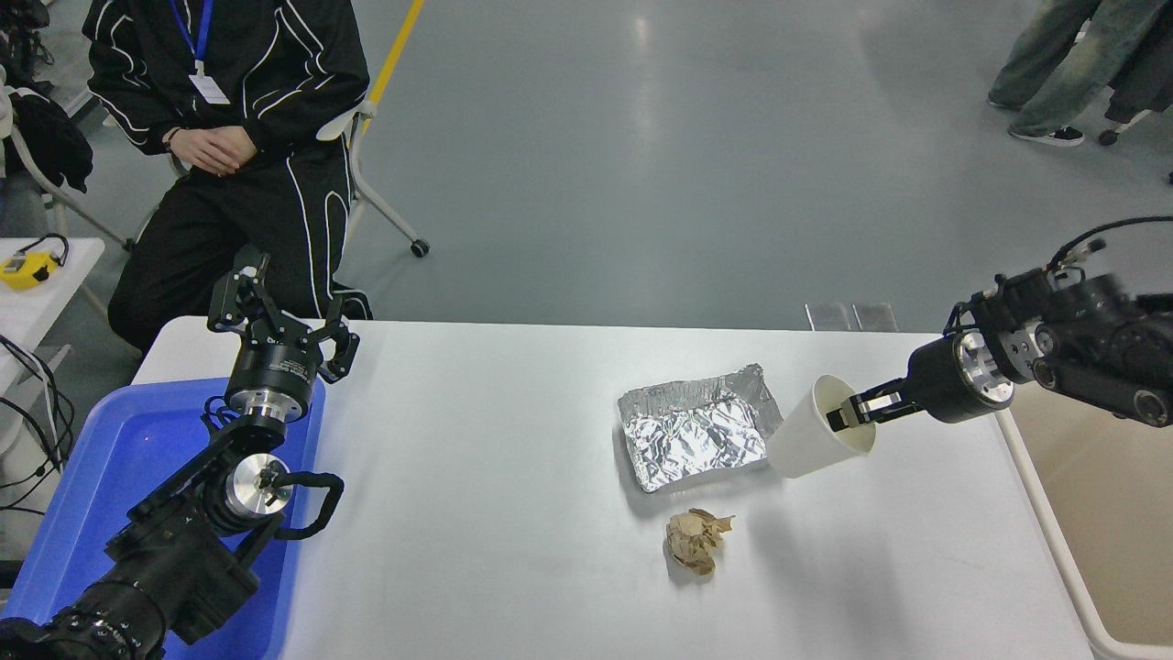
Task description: Dispose of the paper cup in the dustbin
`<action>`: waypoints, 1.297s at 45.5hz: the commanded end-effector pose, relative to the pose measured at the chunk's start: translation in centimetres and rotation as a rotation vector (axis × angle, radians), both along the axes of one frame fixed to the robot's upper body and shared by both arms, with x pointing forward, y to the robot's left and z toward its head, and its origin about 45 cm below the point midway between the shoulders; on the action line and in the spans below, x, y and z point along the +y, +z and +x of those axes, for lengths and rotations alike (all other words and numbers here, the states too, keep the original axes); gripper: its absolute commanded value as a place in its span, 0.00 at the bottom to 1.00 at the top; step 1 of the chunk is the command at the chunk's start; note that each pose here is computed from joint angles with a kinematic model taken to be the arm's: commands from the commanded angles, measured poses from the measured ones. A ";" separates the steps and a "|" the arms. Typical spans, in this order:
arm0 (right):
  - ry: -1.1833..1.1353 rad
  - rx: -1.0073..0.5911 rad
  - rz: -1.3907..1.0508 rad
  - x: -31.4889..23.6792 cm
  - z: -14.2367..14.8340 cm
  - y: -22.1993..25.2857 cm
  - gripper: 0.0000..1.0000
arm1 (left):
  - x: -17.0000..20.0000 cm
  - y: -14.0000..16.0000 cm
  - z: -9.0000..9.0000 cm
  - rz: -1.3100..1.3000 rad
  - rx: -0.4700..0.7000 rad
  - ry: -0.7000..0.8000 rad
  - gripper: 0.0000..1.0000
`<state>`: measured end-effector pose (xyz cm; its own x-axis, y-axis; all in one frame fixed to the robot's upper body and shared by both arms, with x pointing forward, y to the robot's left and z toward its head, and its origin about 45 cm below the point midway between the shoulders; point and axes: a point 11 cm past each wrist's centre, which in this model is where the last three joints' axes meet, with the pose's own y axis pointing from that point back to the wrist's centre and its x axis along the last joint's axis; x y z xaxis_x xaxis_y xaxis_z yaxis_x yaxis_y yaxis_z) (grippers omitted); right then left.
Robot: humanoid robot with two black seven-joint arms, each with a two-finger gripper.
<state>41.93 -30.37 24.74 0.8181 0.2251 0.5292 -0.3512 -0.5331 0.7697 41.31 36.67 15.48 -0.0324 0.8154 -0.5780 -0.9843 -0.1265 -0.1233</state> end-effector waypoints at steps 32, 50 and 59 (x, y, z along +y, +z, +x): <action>-1.155 -0.427 -0.191 -26.0 1.0 0.5 0.00 | 0.0 0.0 0.0 0.000 0.000 0.000 1.00; -1.454 -0.404 -0.455 -32.2 -6.0 -3.2 0.00 | 0.0 0.0 0.0 0.000 0.000 0.000 1.00; -1.478 -0.351 -0.478 -31.8 -9.0 -8.1 0.00 | 0.0 0.0 0.0 0.000 0.000 0.000 1.00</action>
